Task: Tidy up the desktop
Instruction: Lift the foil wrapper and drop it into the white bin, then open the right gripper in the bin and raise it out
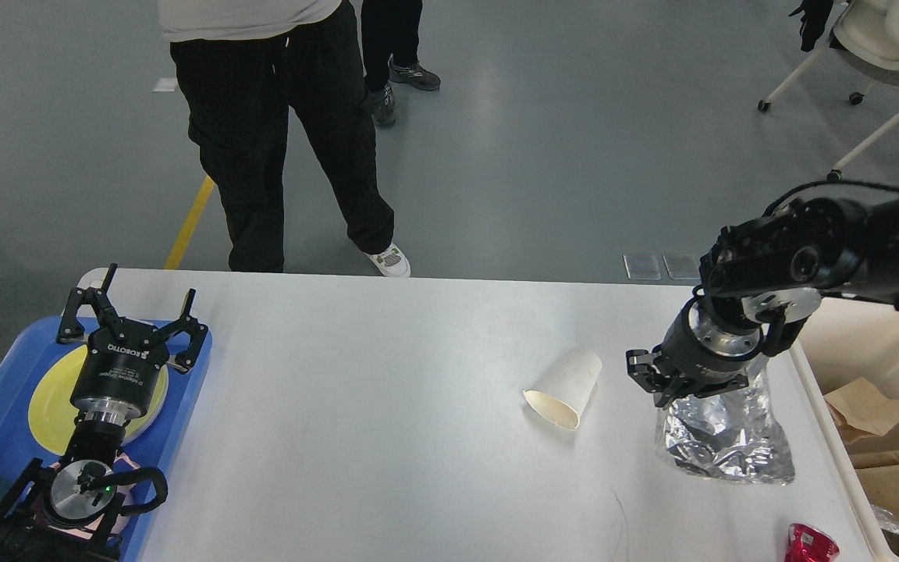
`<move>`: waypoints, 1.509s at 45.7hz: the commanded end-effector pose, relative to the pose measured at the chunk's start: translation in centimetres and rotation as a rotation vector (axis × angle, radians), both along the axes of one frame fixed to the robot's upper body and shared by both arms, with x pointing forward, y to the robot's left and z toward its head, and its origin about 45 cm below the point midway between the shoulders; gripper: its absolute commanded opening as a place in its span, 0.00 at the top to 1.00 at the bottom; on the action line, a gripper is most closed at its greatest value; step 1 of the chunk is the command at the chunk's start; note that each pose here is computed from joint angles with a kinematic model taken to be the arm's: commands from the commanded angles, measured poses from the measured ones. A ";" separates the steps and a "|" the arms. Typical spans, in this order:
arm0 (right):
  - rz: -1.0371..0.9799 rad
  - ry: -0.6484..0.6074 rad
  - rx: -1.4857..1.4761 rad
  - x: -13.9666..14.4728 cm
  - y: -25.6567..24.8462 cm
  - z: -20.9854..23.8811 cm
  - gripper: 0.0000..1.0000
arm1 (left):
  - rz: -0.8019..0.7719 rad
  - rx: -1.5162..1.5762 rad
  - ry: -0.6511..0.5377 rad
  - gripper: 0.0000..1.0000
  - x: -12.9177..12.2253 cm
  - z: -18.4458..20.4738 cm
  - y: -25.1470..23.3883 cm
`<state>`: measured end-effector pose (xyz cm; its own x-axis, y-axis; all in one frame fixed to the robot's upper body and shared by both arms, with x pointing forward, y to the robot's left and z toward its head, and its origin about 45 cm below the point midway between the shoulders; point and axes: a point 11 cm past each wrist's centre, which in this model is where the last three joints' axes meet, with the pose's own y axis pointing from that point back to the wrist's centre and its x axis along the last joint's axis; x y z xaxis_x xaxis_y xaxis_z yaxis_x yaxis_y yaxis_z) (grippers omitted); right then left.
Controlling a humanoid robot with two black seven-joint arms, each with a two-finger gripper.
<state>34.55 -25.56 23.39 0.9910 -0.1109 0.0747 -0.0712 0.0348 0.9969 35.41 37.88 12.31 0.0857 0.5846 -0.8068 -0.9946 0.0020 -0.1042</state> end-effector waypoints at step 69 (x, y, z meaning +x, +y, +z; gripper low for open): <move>-0.578 -0.568 -0.511 -7.3 -29.9 -19.0 1.00 | 0.000 0.000 0.001 0.04 0.0 0.0 0.0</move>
<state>27.51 -55.87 4.93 0.6104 -0.4137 0.6754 -0.3496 0.6245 0.6984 35.39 37.89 12.28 0.0847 0.5847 -0.8068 -0.9947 0.0021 -0.1029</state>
